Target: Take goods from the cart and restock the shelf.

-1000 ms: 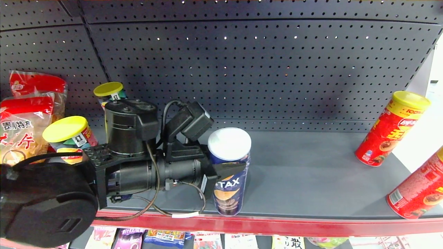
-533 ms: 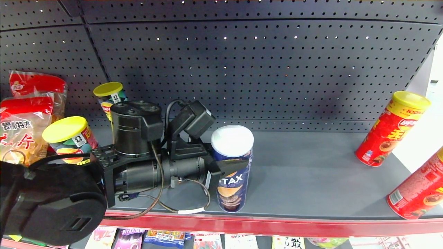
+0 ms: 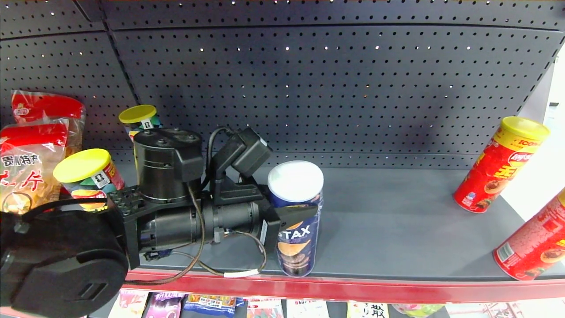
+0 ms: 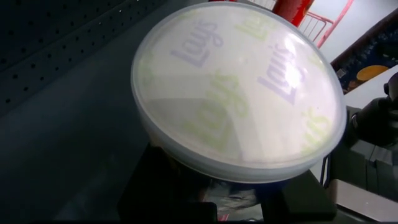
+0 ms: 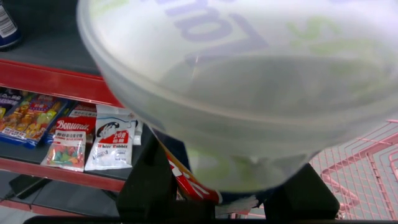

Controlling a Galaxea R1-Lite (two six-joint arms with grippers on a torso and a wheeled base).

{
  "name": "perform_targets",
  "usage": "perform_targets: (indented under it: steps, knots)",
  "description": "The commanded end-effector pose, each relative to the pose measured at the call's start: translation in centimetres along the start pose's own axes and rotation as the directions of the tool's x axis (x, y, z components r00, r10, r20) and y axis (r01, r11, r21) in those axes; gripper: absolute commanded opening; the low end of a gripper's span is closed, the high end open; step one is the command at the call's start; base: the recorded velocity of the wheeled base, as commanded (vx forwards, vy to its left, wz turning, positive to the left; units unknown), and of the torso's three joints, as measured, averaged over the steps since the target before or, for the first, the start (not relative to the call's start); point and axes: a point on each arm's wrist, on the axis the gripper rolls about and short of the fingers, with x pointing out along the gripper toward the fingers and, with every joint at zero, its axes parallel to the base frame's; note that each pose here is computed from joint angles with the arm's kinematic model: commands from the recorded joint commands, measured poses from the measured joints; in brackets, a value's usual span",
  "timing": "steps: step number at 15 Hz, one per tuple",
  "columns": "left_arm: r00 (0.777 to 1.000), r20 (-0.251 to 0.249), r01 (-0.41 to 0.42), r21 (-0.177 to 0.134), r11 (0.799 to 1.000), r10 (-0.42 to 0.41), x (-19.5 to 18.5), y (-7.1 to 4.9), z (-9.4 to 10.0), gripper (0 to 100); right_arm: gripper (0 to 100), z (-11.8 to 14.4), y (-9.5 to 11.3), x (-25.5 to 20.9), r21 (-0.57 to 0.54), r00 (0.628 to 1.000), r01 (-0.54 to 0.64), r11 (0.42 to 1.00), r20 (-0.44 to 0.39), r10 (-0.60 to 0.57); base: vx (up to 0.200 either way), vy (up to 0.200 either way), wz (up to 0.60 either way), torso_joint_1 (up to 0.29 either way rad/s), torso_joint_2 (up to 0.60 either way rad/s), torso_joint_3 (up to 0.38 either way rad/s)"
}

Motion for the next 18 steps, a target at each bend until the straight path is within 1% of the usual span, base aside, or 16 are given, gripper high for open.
perform_targets:
  steps: [1, 6, 10, 11, 12, 15, 17, 18]
  knots:
    - [1.0, -0.003, 0.0, 0.002, 1.0, 0.0, 0.1, 0.1, -0.1, 0, 0, 0.0, 0.0, 0.0, 0.0, 1.0, -0.001, 1.0, -0.002, 0.001, 0.0, 0.0, 0.0, 0.0, 0.0, 0.0]
    - [1.0, -0.011, -0.001, -0.001, 1.0, 0.001, 0.1, 0.1, -0.4, 0, 0, 0.0, 0.0, 0.0, 0.0, 1.0, -0.001, 1.0, -0.002, 0.001, 0.0, 0.0, 0.0, 0.0, 0.0, 0.0]
    - [0.999, -0.043, -0.002, -0.007, 1.0, 0.001, -0.1, -0.1, -1.5, 0, 0, 0.0, 0.0, 0.0, 0.0, 1.0, -0.001, 1.0, -0.002, 0.001, 0.0, 0.0, 0.0, 0.0, 0.0, 0.0]
    - [0.999, -0.046, -0.004, -0.003, 1.0, 0.004, -0.1, -0.1, -1.5, 0, 0, 0.0, 0.0, 0.0, 0.0, 1.0, -0.001, 1.0, -0.002, 0.001, 0.0, 0.0, 0.0, 0.0, 0.0, 0.0]
    - [0.999, -0.045, -0.006, 0.007, 1.0, 0.006, -0.1, -0.1, -1.5, 100, 0, 0.0, 0.0, 0.0, 0.0, 1.0, -0.001, 1.0, -0.002, 0.001, 0.0, 0.0, 0.0, 0.0, 0.0, 0.0]
    - [0.998, -0.044, -0.038, 0.011, 0.999, 0.038, -0.2, 0.0, -1.4, 100, 0, 0.0, 0.0, 0.0, 0.0, 1.0, -0.001, 1.0, -0.002, 0.001, 0.0, 0.0, 0.0, 0.0, 0.0, 0.0]
    - [0.998, -0.041, -0.041, 0.013, 0.999, 0.041, -0.4, -0.1, -1.4, 100, 0, 0.0, 0.0, 0.0, -0.001, 1.0, -0.001, 1.0, 0.0, 0.001, 0.0, 0.0, 0.0, 0.0, 0.0, 0.0]
    - [0.998, -0.053, -0.043, 0.01, 0.999, 0.044, -1.0, -0.4, -1.8, 100, 0, 0.0, 0.0, 0.0, -0.001, 1.0, -0.001, 1.0, 0.0, 0.001, 0.0, 0.0, 0.0, 0.0, 0.0, 0.0]
